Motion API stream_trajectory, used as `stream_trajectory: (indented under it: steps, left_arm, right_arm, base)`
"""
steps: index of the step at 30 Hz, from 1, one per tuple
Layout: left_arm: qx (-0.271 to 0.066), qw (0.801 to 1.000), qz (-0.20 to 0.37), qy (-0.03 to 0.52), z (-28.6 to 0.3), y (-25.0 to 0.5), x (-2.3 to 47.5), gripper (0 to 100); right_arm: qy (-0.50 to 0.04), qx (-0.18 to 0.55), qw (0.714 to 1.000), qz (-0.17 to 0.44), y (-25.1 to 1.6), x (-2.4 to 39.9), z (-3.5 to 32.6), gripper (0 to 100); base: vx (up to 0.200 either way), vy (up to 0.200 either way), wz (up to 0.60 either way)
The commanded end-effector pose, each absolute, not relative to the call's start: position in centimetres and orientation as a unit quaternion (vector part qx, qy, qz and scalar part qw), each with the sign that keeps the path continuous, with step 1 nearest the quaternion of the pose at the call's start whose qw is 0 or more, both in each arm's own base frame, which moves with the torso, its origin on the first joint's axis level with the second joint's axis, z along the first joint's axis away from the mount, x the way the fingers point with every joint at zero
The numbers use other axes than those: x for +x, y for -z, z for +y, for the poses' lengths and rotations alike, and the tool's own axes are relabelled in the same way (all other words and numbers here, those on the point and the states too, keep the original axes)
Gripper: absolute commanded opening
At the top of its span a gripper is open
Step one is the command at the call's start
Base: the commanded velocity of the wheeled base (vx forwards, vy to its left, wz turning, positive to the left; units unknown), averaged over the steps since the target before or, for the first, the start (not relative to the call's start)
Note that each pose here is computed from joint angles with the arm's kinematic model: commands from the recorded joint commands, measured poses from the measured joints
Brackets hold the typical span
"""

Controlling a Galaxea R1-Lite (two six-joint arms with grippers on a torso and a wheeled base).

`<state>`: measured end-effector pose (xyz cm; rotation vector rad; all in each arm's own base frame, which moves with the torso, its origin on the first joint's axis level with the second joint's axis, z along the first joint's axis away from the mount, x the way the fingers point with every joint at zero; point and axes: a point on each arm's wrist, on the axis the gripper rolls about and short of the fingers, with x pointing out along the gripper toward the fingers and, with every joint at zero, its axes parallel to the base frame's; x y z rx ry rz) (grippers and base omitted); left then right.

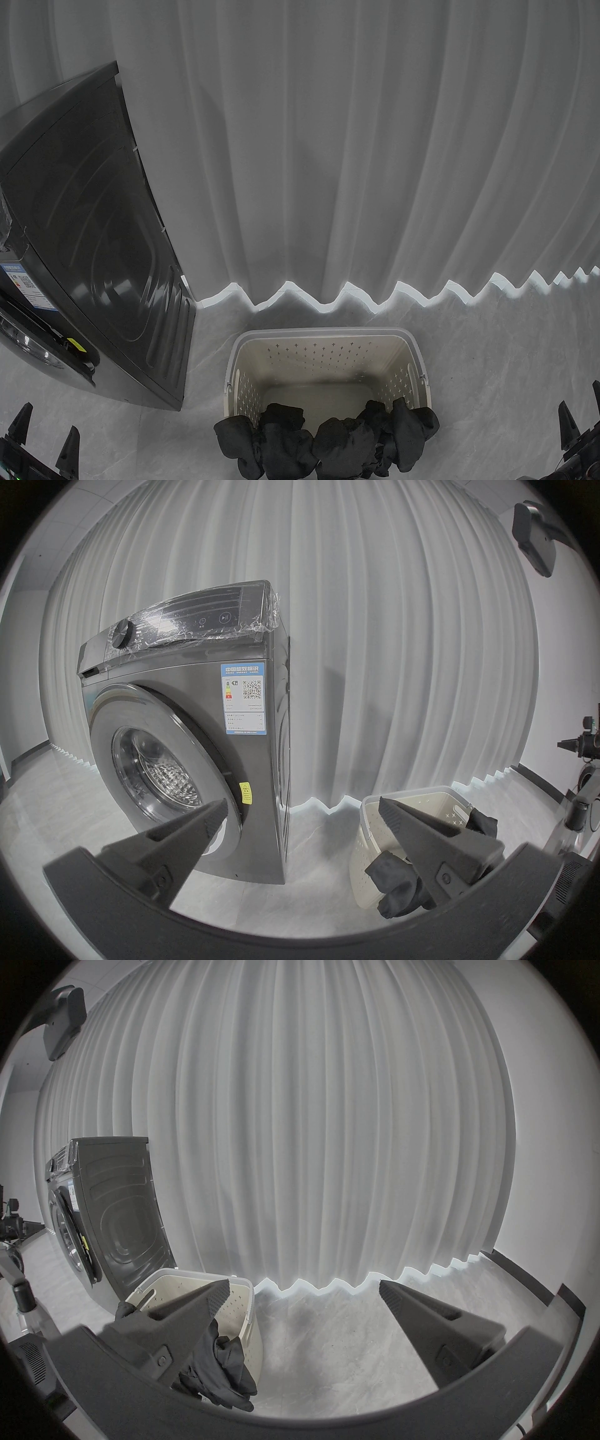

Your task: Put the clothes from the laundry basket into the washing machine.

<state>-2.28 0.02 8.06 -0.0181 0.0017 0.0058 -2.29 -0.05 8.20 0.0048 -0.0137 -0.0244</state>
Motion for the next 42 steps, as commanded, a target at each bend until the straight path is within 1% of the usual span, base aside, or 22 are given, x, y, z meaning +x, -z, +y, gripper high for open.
stream_trajectory:
  steps: [1,5,11,23,29,41,42]
  left_arm:
    - [-0.009,1.000,0.000,-0.003,0.02,-7.57,-2.29,100]
    - [-0.008,1.000,0.000,-0.003,0.02,-7.57,-2.29,100]
    - [-0.008,1.000,0.000,-0.003,0.02,-7.57,-2.29,100]
    - [-0.010,1.000,0.000,-0.003,0.02,-7.57,-2.29,100]
    - [-0.010,1.000,0.000,-0.002,0.02,-7.57,-2.29,100]
    - [-0.012,1.000,0.000,-0.002,0.02,-7.57,-2.29,100]
    - [-0.011,1.000,0.000,-0.002,0.02,-7.57,-2.29,100]
  right_arm:
    - [0.012,0.002,1.000,-0.006,-7.67,-2.28,-0.05,100]
    - [0.012,0.002,1.000,-0.006,-7.67,-2.28,-0.05,100]
    - [0.012,0.002,1.000,-0.006,-7.67,-2.28,-0.05,100]
    - [0.012,0.002,1.000,-0.006,-7.67,-2.28,-0.05,100]
    - [0.012,0.002,1.000,-0.006,-7.67,-2.28,-0.05,100]
    - [0.012,0.002,1.000,-0.006,-7.67,-2.28,-0.05,100]
    - [0.012,0.002,1.000,-0.006,-7.67,-2.28,-0.05,100]
  base:
    - [0.000,0.000,0.00]
    - [0.000,0.000,0.00]
    - [0.000,-0.200,0.00]
    - [0.000,0.000,0.00]
    - [0.200,0.000,0.00]
    - [0.000,0.000,0.00]
    - [0.200,0.000,0.00]
